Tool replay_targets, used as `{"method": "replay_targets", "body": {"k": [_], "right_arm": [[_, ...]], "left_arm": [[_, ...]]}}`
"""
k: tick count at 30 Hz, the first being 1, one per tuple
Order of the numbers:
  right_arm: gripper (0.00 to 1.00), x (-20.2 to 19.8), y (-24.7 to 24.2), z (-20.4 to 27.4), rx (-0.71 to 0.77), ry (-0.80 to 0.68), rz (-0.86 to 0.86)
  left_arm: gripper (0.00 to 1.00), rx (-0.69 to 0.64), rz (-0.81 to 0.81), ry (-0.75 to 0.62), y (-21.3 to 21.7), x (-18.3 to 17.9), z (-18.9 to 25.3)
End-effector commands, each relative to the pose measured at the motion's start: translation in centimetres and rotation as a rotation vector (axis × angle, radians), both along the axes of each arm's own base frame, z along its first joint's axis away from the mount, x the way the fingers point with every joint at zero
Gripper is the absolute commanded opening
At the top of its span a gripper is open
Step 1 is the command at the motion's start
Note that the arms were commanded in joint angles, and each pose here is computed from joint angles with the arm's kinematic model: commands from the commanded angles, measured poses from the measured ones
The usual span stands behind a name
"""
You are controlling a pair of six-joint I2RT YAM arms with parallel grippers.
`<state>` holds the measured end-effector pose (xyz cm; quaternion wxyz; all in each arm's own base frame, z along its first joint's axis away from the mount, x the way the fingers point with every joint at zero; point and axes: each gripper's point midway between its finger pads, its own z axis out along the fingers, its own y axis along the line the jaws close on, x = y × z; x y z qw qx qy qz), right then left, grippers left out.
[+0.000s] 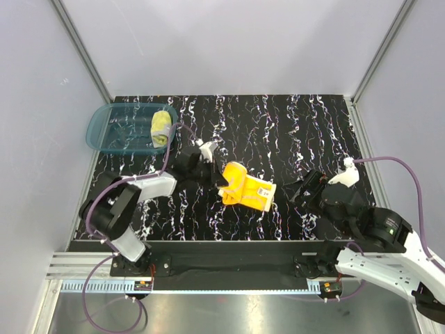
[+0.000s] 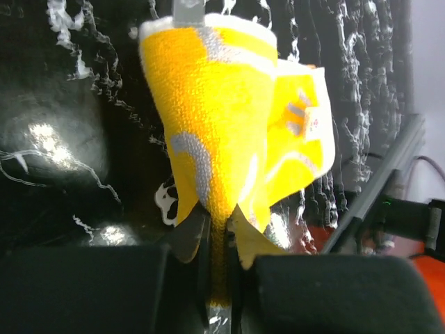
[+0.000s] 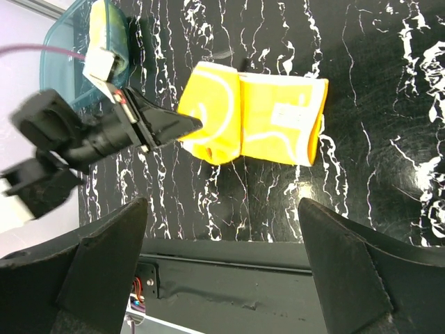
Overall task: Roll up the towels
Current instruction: Roll the towel
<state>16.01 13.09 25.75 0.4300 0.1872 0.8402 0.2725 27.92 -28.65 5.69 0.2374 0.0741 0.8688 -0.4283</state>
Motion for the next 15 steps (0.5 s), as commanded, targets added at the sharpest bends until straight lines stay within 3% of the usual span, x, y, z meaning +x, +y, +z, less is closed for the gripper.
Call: {"method": "replay_targets", "body": {"k": [1, 2, 4, 8, 15], "right_arm": [[0.96, 0.1, -1.3, 0.3, 0.009, -0.013, -0.053], [0.96, 0.0, -1.5, 0.5, 0.013, -0.017, -0.056], [0.96, -0.2, -1.9, 0.3, 0.007, -0.009, -0.064], [0.96, -0.6, -2.6, 0.6, 0.023, -0.017, -0.07], [0.96, -1.7, -4.5, 0.7, 0.047, -0.025, -0.089]], "left_arm": [[0.0, 0.205, -0.024, -0.2, 0.2, 1.6, 4.4], [0.0, 0.351, -0.005, -0.203, 1.9, 1.5, 3.3], [0.0, 0.439, -0.02, -0.261, 1.0, 1.8, 5.0], [0.0, 0.732, 0.011, -0.317, 2.5, 2.0, 4.4], [0.0, 1.129, -0.033, -0.46, 0.2, 1.1, 2.3]]}}
